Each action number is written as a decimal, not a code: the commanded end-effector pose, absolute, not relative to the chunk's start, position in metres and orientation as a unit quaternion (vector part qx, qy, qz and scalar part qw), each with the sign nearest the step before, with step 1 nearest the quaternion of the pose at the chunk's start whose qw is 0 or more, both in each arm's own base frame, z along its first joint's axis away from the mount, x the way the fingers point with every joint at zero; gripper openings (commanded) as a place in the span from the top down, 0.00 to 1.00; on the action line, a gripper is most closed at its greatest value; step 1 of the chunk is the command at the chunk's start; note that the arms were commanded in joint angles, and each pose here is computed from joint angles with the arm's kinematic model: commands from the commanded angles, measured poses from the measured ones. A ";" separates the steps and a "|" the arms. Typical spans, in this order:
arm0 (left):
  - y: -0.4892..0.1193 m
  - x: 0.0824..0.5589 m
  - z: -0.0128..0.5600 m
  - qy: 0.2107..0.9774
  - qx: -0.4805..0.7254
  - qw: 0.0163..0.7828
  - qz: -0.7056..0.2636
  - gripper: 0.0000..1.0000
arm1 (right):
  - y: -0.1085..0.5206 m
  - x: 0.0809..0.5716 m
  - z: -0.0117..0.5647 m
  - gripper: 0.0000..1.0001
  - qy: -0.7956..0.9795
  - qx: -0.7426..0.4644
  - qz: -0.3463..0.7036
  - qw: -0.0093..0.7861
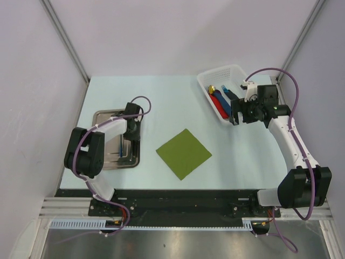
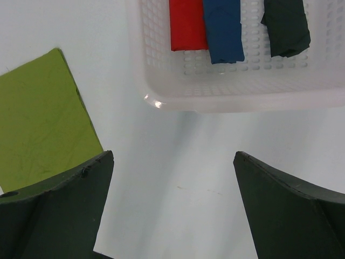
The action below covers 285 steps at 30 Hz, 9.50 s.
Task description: Place the utensils on the paper napkin and roll it up
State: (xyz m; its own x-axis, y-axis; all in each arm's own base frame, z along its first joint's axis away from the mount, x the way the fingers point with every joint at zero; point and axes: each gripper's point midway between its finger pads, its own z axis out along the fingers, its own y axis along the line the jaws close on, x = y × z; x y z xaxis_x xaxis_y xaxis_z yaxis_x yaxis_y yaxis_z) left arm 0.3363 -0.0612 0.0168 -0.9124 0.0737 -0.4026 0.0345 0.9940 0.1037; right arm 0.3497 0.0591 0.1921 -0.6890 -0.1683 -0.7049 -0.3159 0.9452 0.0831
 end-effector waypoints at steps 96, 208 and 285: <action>-0.153 0.318 0.100 0.973 -0.044 0.207 -0.088 1.00 | 0.053 0.350 0.202 0.00 0.912 -0.113 0.095 0.383; -0.240 0.313 0.060 0.963 0.103 0.157 -0.192 0.91 | 0.287 0.365 0.060 0.97 0.951 -0.026 0.175 0.255; 0.018 0.363 0.057 0.984 -0.050 0.159 -0.055 0.66 | 0.289 0.362 0.189 0.00 0.861 -0.187 0.374 0.290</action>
State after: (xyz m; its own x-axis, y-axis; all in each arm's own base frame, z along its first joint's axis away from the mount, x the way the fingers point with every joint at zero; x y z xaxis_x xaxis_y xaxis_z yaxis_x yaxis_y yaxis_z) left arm 0.3499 0.0286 0.0645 -0.9386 -0.1501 -0.3108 -0.1367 0.9885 -0.0646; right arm 0.3748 0.2877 0.1630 -0.7885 -0.0860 -0.6090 -0.4676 0.7271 0.5027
